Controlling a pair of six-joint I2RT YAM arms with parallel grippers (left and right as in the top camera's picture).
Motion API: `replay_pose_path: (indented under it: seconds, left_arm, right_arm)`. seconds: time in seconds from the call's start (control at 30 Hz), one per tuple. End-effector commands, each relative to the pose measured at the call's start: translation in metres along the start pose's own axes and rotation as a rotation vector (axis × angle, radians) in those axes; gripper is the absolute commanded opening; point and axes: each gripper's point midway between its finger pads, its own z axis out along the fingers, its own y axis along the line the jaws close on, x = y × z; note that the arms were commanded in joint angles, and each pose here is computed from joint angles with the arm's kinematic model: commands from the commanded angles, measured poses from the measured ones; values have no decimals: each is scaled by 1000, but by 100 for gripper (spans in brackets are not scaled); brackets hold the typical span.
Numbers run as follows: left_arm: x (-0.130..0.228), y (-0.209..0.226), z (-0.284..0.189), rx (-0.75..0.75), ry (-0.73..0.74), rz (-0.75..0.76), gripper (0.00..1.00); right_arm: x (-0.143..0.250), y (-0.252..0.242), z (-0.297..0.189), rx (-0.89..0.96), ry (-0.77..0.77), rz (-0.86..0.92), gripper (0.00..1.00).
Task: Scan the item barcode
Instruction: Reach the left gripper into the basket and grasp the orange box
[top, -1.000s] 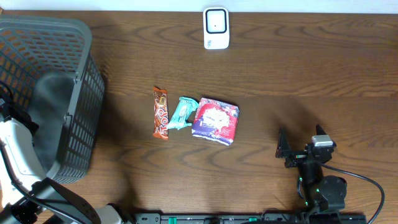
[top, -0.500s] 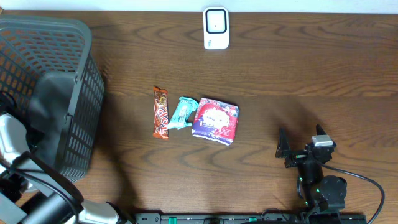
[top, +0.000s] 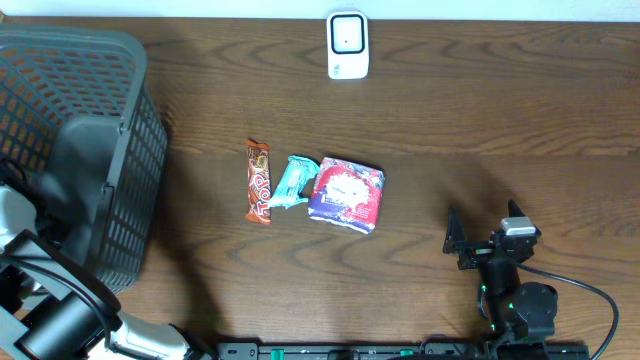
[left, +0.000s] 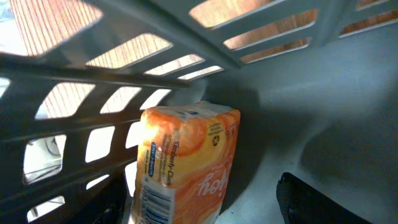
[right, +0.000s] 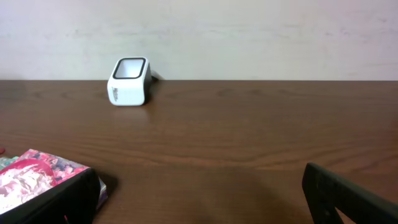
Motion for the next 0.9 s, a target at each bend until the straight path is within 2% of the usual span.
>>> replay_pose_path:
  seconds: [0.0, 0.1, 0.23, 0.27, 0.37, 0.43, 0.47, 0.5, 0.73, 0.87]
  left_arm:
    - [7, 2, 9, 2, 28, -45, 77]
    - [11, -4, 10, 36, 45, -43, 76]
    - [16, -8, 10, 56, 68, -37, 47]
    - [18, -7, 9, 54, 73, -34, 42]
    - [19, -6, 9, 52, 76, -16, 38]
    - [16, -6, 6, 57, 67, 5, 24]
    - [13, -5, 3, 59, 58, 3, 11]
    - [9, -5, -2, 65, 45, -3, 7]
    - [-28, -5, -66, 142, -145, -42, 7]
    - [-45, -20, -128, 303, -321, -6, 7]
  right_arm:
    - [1, -2, 0, 9, -1, -10, 99]
    - [1, -2, 0, 9, -1, -10, 99]
    - [1, -2, 0, 9, -1, -10, 99]
    - [1, -2, 0, 9, -1, -10, 99]
    - [1, -2, 0, 9, -1, -10, 99]
    - [1, -2, 0, 9, -1, -10, 99]
    - [1, -2, 0, 9, -1, -10, 99]
    - [1, -2, 0, 9, -1, -10, 99]
    - [1, -2, 0, 9, -1, -10, 99]
    - [1, -2, 0, 9, -1, -10, 99]
